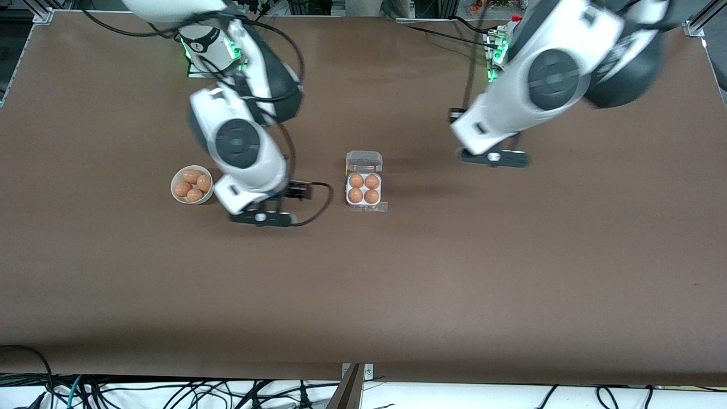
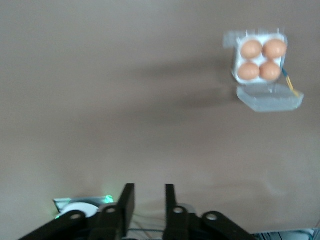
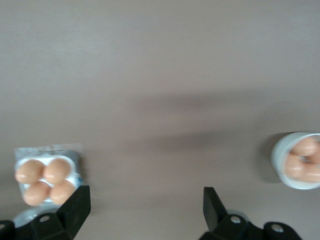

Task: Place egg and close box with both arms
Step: 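Withdraw the right gripper while the left gripper reaches the box lid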

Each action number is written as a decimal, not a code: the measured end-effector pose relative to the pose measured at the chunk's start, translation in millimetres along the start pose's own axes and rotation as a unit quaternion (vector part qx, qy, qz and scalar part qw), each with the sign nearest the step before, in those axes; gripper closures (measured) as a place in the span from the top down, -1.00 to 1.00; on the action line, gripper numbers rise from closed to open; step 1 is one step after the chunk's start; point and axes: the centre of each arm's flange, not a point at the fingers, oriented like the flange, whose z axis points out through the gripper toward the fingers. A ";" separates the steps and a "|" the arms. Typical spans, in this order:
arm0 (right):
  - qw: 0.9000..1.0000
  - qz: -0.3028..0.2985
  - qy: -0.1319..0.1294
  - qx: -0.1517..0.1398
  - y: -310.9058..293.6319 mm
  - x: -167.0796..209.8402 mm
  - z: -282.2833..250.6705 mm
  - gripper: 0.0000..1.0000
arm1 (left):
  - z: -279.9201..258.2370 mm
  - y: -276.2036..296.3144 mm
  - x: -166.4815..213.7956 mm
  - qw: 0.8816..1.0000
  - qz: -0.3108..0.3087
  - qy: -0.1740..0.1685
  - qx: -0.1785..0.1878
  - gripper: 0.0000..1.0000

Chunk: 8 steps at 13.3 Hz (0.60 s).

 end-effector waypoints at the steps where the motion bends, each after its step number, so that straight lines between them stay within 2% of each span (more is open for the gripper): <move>1: 1.000 -0.004 -0.008 0.001 24.8 5.7 -10.3 1.00 | 20.2 21.2 2.7 1.000 0.004 -0.019 0.005 -0.68; 2: 1.000 -0.004 -0.016 -0.002 49.2 10.4 -18.4 1.00 | 39.5 39.8 4.9 0.999 0.007 -0.039 0.006 -0.88; 4: 1.000 0.001 -0.027 -0.011 101.1 17.1 -35.0 1.00 | 77.4 70.7 14.5 0.997 0.002 -0.075 -0.006 -0.96; 8: 0.999 -0.012 -0.040 0.004 183.7 22.5 -60.7 1.00 | 132.7 116.3 35.6 0.995 -0.051 -0.083 -0.025 -0.97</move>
